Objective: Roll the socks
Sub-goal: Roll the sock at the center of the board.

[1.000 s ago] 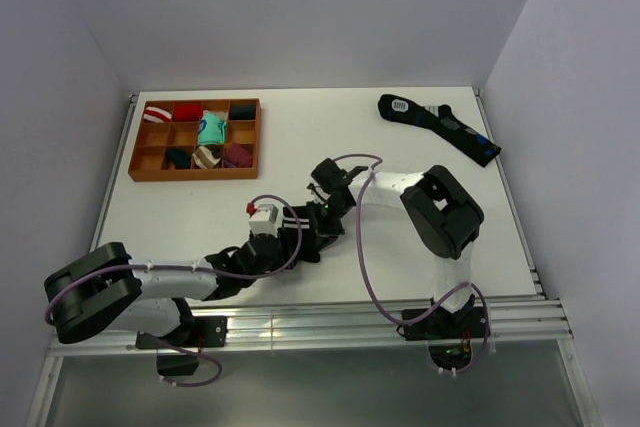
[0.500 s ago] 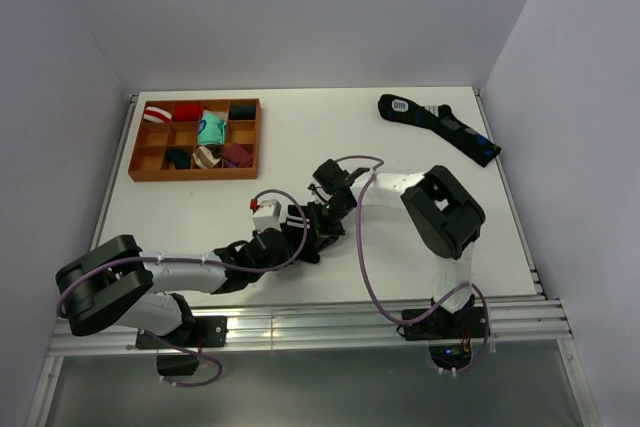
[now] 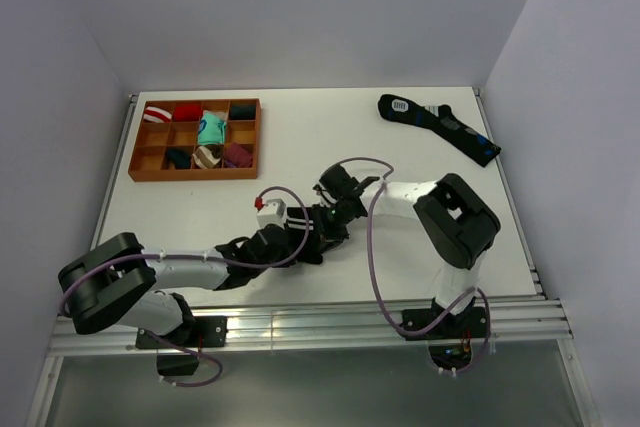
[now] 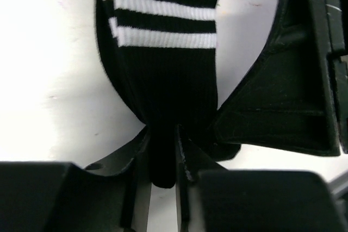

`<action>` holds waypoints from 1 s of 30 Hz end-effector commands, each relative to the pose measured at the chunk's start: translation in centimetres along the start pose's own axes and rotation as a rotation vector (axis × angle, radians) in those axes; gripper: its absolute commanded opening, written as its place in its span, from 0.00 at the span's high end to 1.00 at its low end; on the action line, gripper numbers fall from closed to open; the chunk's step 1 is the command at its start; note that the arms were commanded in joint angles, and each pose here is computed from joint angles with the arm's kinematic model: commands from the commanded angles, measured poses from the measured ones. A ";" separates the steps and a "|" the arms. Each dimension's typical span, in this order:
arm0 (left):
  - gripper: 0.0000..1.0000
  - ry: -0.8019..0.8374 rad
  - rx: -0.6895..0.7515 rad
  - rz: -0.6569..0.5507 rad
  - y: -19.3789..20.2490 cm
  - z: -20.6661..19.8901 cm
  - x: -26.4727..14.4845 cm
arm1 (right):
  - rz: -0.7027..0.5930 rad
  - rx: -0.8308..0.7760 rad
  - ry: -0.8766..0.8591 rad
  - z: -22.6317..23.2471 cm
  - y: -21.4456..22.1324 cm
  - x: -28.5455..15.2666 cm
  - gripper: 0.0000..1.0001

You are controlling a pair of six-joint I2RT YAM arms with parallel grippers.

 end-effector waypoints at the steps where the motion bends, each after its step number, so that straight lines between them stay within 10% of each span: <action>1: 0.79 -0.020 0.023 0.233 2.6 1.7 -0.5 | -0.174 -0.086 0.078 -0.1 -0.2 -0.5 0.76; 5: 1.00 -0.013 -0.017 0.285 2.9 2.4 -0.5 | -0.272 -0.133 0.081 -0.1 0.1 -1.1 0.71; 21: 1.00 0.006 -0.133 0.440 3.7 4.5 -0.8 | -0.838 -0.455 -0.148 2.2 3.5 -6.0 0.63; 30: 1.00 -0.023 -0.130 0.522 3.3 4.5 -1.0 | -0.904 -0.607 -0.219 2.1 7.1 -3.8 0.61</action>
Point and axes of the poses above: each gripper's point midway between its finger pads, its own x axis out along the fingers, its own z axis along the line the jaws close on, y = z × x, the point moved 10 cm from there along -x, back along the fingers, and after that the axes turned 2 degrees about x, right-handed, at the moved point
